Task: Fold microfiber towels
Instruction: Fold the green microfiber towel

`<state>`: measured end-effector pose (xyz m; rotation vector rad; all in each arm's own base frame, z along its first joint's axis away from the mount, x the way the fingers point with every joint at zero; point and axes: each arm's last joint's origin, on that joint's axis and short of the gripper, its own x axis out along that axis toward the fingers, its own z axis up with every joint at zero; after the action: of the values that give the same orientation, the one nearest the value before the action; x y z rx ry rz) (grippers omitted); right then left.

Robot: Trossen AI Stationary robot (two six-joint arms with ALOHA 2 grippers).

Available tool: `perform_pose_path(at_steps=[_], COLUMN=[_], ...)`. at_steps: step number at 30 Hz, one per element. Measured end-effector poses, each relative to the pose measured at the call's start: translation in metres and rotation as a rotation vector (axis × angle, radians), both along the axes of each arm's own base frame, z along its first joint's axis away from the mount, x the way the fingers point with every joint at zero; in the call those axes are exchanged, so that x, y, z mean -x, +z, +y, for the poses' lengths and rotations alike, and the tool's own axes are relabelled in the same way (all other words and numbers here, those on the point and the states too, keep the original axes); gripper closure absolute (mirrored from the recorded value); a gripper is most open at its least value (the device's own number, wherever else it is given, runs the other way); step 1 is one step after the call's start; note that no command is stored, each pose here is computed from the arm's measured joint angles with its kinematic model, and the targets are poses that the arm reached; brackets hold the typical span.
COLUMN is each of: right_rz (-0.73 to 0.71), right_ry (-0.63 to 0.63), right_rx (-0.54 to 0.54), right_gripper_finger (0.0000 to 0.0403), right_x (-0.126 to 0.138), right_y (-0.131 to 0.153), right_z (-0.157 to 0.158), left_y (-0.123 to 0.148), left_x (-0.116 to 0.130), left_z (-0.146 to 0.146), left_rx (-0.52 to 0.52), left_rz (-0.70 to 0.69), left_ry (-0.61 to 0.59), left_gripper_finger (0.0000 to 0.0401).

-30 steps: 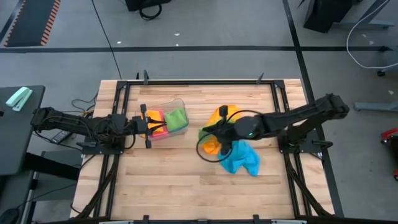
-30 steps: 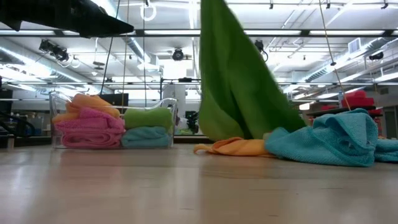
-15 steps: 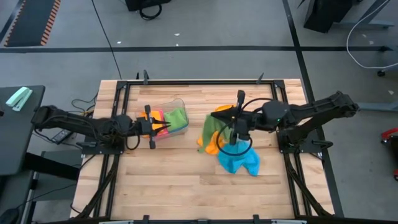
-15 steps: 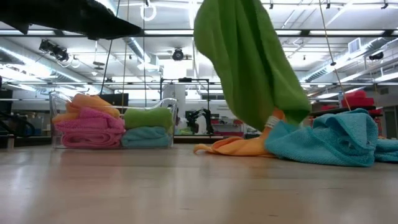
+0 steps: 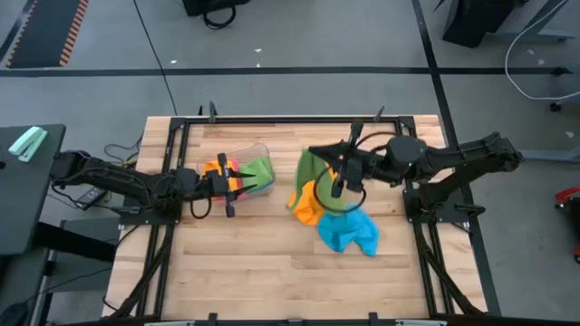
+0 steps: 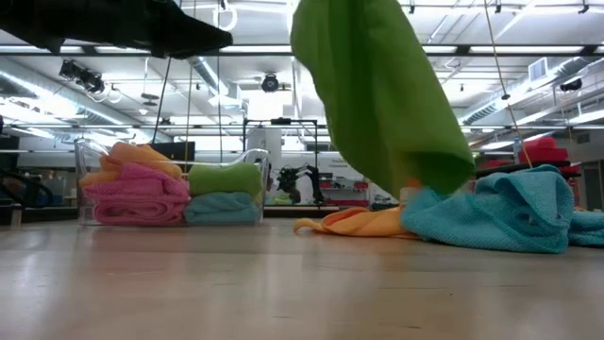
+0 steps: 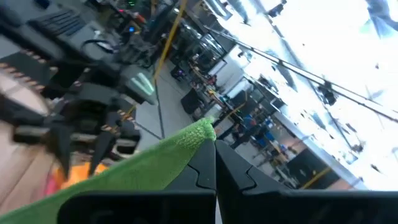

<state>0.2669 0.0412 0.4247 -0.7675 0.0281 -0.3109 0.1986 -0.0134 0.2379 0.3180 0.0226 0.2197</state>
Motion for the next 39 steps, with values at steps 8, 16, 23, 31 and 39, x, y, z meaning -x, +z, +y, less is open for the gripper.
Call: perform_pose_path(at_steps=[8,16,23,31,39], right_rz=[-0.048,-0.046,-0.002,0.049,0.048], right_ry=[-0.035,-0.083,-0.132,-0.147,-0.154], right_rx=[-0.064,-0.106,-0.149,-0.147,-0.145], right_gripper_finger=[0.0402,0.0402,0.0402,0.0402,0.0402], right_x=[0.003,0.001,-0.009,-0.028,-0.03], right_y=[0.024,0.022,0.011,-0.004,-0.005], right_z=[-0.012,-0.026,-0.039,-0.041,-0.041], left_y=[0.015,0.017,0.005,-0.002,-0.014], left_x=[-0.027,-0.054,-0.076,-0.093,-0.097], left_z=[-0.003,-0.006,-0.009,-0.001,0.012], left_rx=[0.022,0.063,0.011,-0.013,-0.019], left_rz=[-0.024,-0.018,0.055,0.096,0.161], left_ry=[-0.001,-0.001,0.0,0.045,0.121], left_gripper_finger=[0.0223,0.0148,0.0116,0.0115,0.0118])
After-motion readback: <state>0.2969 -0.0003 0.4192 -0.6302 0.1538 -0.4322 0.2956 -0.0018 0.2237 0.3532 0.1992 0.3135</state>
